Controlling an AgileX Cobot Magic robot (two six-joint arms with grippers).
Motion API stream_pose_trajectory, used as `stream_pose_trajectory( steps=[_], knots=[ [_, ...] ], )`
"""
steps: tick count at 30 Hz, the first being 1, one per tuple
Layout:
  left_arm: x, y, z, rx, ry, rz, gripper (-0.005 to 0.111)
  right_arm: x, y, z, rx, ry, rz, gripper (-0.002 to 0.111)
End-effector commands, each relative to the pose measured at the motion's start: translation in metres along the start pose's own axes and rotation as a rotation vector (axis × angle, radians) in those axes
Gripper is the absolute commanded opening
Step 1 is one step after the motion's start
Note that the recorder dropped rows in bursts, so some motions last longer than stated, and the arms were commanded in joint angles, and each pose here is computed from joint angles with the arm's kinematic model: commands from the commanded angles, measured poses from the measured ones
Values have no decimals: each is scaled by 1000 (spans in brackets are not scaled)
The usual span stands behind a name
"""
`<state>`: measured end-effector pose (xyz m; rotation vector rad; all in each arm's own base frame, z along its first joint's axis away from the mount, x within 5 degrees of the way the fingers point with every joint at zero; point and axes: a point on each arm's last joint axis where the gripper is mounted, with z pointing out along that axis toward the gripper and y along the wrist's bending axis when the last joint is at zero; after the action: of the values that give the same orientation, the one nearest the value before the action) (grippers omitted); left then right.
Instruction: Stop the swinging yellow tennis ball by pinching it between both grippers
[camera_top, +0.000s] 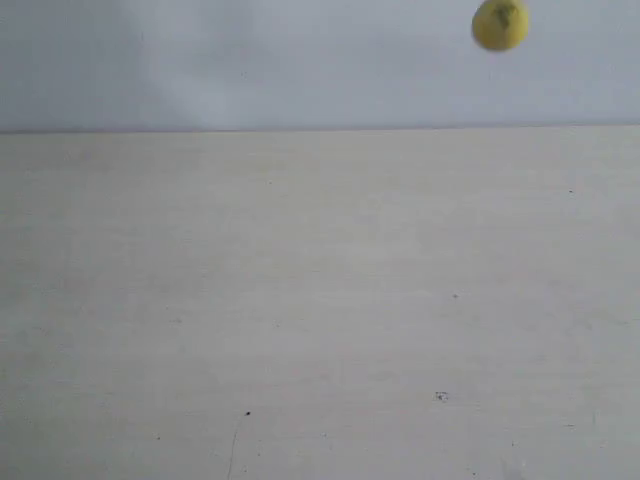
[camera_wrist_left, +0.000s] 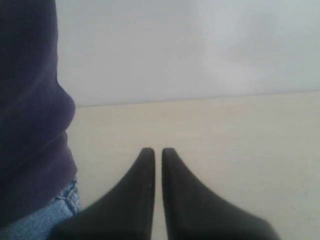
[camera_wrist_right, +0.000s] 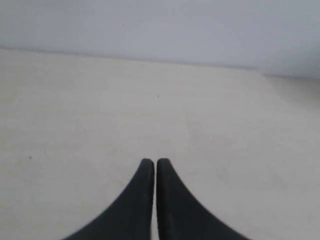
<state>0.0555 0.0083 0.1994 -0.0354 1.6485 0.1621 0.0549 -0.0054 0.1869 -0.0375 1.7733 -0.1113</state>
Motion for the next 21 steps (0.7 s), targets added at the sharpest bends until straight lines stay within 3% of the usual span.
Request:
stream_pose_trajectory(
  steps=[1, 4, 9, 11, 15, 21],
  knots=[
    [-1, 0, 0, 3, -24, -4, 5, -14, 2, -2, -21, -151, 30, 0],
    [-2, 0, 0, 4, -34, -4, 5, -18, 3, -2, -41, -194, 130, 0],
    [-12, -2, -1, 17, -148, -4, 5, -31, 4, -6, -73, -339, 177, 0],
    [-14, -2, -1, 24, -164, -60, 5, -35, 4, -8, -95, -392, 235, 0],
    [-14, -2, -1, 45, -161, -310, 5, -38, 4, -9, -125, -414, 348, 0],
    [-23, -2, -3, 72, -255, -394, 5, -40, 5, -10, -147, -431, 418, 0]
  ],
)
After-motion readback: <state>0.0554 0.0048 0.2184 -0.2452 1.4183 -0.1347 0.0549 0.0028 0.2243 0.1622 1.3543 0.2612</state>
